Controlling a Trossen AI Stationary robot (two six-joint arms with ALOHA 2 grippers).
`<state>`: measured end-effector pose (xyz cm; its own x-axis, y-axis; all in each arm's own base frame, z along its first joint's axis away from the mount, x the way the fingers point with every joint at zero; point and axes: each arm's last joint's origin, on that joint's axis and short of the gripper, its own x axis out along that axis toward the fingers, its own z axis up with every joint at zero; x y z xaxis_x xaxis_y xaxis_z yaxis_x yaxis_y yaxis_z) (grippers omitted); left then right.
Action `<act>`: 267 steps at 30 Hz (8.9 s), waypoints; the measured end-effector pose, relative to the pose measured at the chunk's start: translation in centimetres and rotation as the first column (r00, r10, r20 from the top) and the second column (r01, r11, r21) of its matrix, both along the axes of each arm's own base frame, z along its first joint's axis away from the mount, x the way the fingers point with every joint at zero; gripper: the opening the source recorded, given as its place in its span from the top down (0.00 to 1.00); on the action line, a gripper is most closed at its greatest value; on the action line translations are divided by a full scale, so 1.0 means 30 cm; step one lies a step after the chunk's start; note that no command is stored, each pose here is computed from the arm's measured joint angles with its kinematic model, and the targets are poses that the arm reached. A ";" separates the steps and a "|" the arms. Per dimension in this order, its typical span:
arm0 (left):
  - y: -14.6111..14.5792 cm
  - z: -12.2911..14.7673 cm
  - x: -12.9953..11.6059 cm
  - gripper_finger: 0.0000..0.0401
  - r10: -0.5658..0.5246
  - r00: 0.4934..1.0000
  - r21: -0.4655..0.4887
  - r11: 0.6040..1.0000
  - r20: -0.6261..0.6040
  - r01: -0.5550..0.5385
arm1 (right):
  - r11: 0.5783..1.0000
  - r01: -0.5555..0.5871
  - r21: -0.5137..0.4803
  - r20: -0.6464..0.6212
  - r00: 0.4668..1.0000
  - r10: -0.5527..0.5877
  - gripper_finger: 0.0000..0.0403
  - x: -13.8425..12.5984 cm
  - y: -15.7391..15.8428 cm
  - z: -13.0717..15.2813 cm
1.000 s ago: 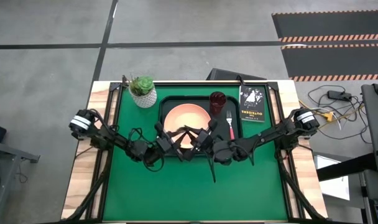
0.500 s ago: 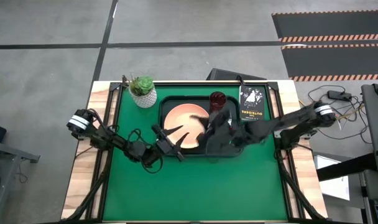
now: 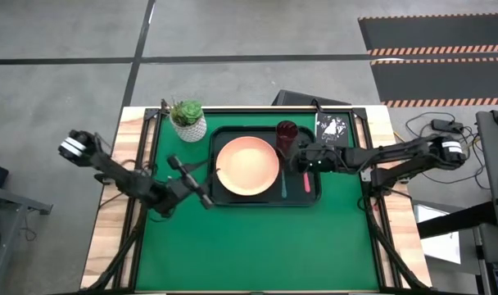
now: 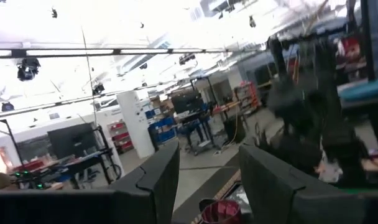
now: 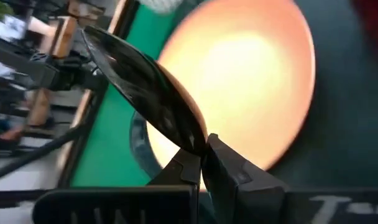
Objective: Pick and place plate/cup/fork/spoon on tray
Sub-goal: Put the blue spoon on the dark green serving tray to the right of the orange plate
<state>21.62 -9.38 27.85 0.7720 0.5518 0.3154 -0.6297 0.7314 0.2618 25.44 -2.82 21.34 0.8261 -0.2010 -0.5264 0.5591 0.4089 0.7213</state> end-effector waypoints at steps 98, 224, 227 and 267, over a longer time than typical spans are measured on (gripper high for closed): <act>0.057 0.034 -0.158 0.64 -0.058 0.994 -0.013 0.998 0.090 0.059 | 0.997 0.009 -0.079 -0.781 0.620 -0.068 0.97 0.165 0.051 -0.116; 0.097 -0.086 0.087 1.00 -0.030 0.996 -0.294 0.954 0.080 0.052 | 0.360 -0.043 -0.932 0.059 0.962 0.267 0.65 0.444 0.217 0.065; 0.110 -0.083 0.091 1.00 -0.014 0.996 -0.296 0.954 0.086 0.039 | 0.345 -0.041 -0.938 0.056 0.962 0.268 0.65 0.459 0.225 0.075; 0.113 -0.072 0.099 0.94 -0.073 0.988 -0.314 0.943 0.138 0.113 | 0.380 -0.116 -0.918 -0.048 0.982 0.185 0.98 0.498 0.222 0.110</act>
<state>24.61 -5.98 25.69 0.7912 0.5668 0.2296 -0.5673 0.8205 -0.0706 40.39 3.85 24.63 0.9142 -0.4004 -0.0625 0.3917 0.9125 -0.1178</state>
